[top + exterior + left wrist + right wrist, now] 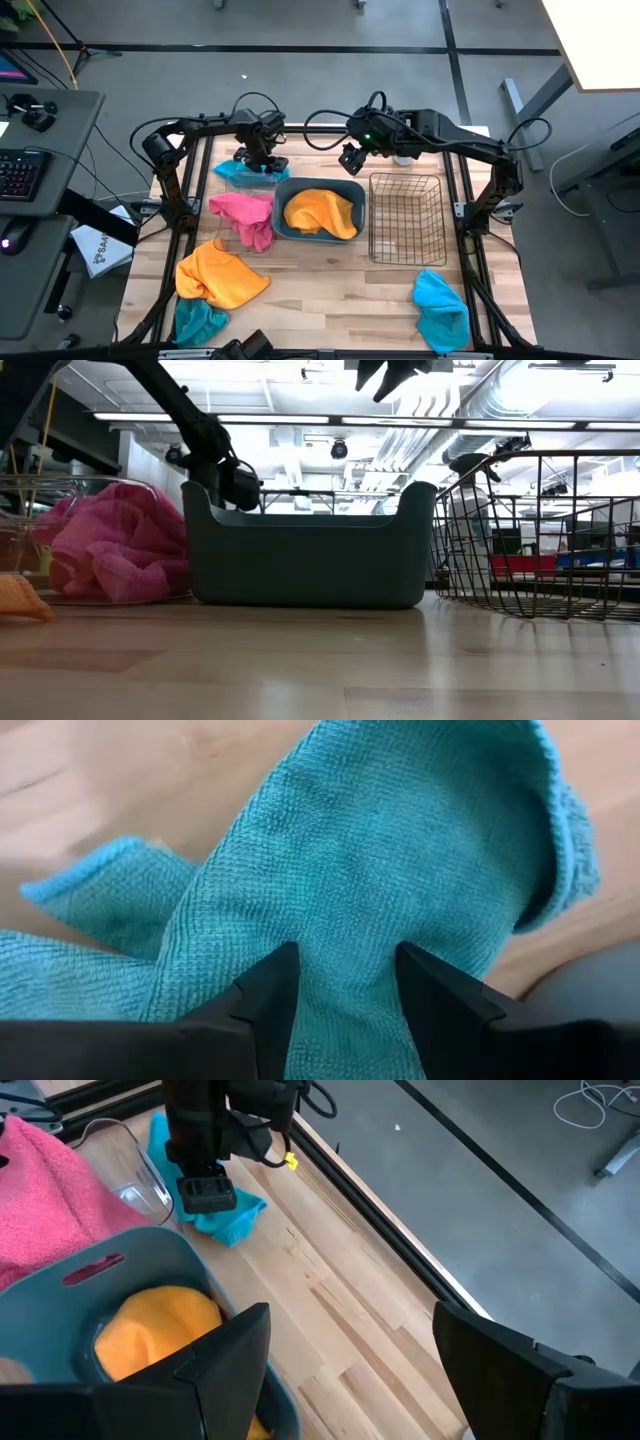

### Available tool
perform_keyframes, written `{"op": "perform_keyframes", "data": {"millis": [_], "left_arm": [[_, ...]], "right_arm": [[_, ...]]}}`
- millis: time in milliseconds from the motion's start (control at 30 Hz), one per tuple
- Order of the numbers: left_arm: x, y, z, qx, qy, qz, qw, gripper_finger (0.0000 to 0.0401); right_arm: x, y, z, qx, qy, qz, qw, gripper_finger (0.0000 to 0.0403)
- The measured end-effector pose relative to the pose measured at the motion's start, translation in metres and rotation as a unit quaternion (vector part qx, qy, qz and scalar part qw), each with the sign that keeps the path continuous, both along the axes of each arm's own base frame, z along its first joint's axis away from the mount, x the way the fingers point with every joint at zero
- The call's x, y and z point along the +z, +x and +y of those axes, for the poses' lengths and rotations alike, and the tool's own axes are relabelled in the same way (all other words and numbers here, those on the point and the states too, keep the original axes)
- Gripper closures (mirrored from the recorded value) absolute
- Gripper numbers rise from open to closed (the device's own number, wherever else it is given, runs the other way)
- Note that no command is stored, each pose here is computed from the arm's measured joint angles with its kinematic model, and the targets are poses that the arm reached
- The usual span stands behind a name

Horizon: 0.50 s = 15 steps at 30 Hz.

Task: Sort microfiber towel by color & place in baskets
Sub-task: Put the top blue microfiber cloth into the wire basket

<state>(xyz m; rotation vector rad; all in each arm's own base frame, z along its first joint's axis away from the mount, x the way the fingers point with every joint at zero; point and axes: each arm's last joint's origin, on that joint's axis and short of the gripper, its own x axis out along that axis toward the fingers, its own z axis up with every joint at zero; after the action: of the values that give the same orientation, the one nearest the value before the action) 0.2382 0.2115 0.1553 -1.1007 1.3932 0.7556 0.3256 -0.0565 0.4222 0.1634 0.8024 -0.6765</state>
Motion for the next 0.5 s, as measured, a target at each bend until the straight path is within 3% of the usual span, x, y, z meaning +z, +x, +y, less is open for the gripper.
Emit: {"op": "perform_keyframes", "data": {"millis": [167,367,500], "left_arm": [[-0.0001,0.0016,0.0015,-0.023,0.010,-0.012,1.000,0.0255],[-0.0002,0.0038,0.0053,-0.074,0.032,-0.036,0.996,0.0383],[0.0032,0.0048,0.0083,-0.081,0.051,-0.052,0.994,0.0397]], "right_arm": [[0.0000,0.0000,0.0000,-0.001,0.001,-0.001,1.000,0.0128],[0.0000,0.0000,0.0000,-0.002,0.002,-0.002,1.000,0.0128],[0.0000,0.0000,0.0000,-0.002,0.002,-0.002,1.000,0.0128]]}}
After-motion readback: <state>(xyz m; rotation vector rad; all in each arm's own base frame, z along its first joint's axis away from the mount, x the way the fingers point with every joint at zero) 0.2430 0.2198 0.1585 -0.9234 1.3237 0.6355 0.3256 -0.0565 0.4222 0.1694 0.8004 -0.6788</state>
